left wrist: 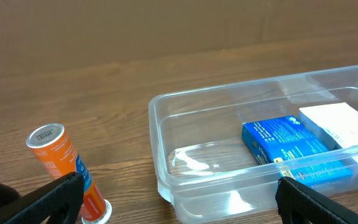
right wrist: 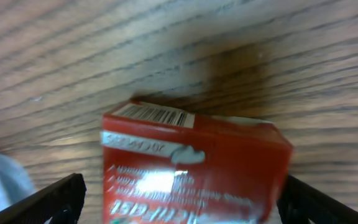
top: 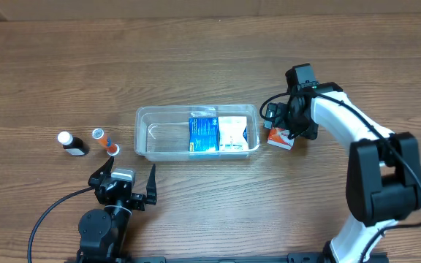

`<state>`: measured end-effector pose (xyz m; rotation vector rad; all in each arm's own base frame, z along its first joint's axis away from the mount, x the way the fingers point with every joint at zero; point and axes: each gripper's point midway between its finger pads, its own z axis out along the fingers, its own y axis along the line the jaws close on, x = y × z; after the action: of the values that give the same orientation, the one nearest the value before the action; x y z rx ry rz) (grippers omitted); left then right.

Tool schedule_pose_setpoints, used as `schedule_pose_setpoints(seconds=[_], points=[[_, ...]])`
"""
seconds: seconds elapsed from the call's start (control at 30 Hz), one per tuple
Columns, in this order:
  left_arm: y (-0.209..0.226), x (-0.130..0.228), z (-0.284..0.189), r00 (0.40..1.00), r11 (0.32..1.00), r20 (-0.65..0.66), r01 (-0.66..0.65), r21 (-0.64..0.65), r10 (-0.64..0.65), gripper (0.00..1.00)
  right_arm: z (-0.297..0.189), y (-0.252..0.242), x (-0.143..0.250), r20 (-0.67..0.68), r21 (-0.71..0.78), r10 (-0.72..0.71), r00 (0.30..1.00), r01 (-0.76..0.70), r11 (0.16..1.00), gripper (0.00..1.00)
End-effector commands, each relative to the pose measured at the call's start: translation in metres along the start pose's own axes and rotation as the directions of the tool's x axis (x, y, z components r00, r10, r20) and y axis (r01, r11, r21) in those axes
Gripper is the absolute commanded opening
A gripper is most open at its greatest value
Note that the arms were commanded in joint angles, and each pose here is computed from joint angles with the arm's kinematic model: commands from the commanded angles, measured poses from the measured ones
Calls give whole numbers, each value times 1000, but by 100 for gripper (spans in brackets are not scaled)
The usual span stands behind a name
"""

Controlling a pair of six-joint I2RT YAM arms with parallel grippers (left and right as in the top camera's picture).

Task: Pack container
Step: 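Grasp the red Panadol box with the right gripper, then place the red box into the container's left end, withdraw right arm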

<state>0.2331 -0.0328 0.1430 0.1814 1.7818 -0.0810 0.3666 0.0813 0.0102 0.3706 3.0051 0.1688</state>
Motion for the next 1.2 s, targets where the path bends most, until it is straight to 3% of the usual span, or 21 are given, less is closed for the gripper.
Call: schedule_pose_setpoints(seconds=[0.0, 0.1, 0.2, 0.37, 0.47, 0.6, 0.7, 0.9, 1.1, 1.17], points=[[1, -1, 0, 1000, 1000, 8, 12, -1, -12, 100, 13, -1, 4, -41, 16, 25, 999, -25, 1000, 86], [1, -1, 0, 1000, 1000, 7, 12, -1, -12, 100, -7, -18, -6, 29, 115, 21, 999, -24, 993, 82], [1, -1, 0, 1000, 1000, 8, 12, -1, -12, 100, -62, -18, -18, 122, 154, -6, 992, -13, 988, 80], [1, -1, 0, 1000, 1000, 8, 12, -1, -12, 100, -161, 37, -6, 293, 54, -144, 945, 134, 989, 77], [1, -1, 0, 1000, 1000, 8, 12, -1, -12, 100, -180, 57, 5, 353, 68, -217, 910, 206, 976, 81], [1, -1, 0, 1000, 1000, 8, 12, -1, -12, 100, -158, 33, -7, 311, 57, -142, 940, 131, 990, 96], [1, -1, 0, 1000, 1000, 8, 12, -1, -12, 100, -122, 4, -15, 216, 21, -124, 968, 122, 992, 99], [1, -1, 0, 1000, 1000, 8, 12, -1, -12, 100, -31, -18, 15, -44, 9, -173, 984, 174, 985, 98], [1, -1, 0, 1000, 1000, 8, 12, -1, -12, 100, -11, -28, 27, -73, 23, -130, 989, 132, 991, 99], [1, -1, 0, 1000, 1000, 8, 12, -1, -12, 100, -4, -28, 29, -62, 17, -125, 990, 126, 992, 92]])
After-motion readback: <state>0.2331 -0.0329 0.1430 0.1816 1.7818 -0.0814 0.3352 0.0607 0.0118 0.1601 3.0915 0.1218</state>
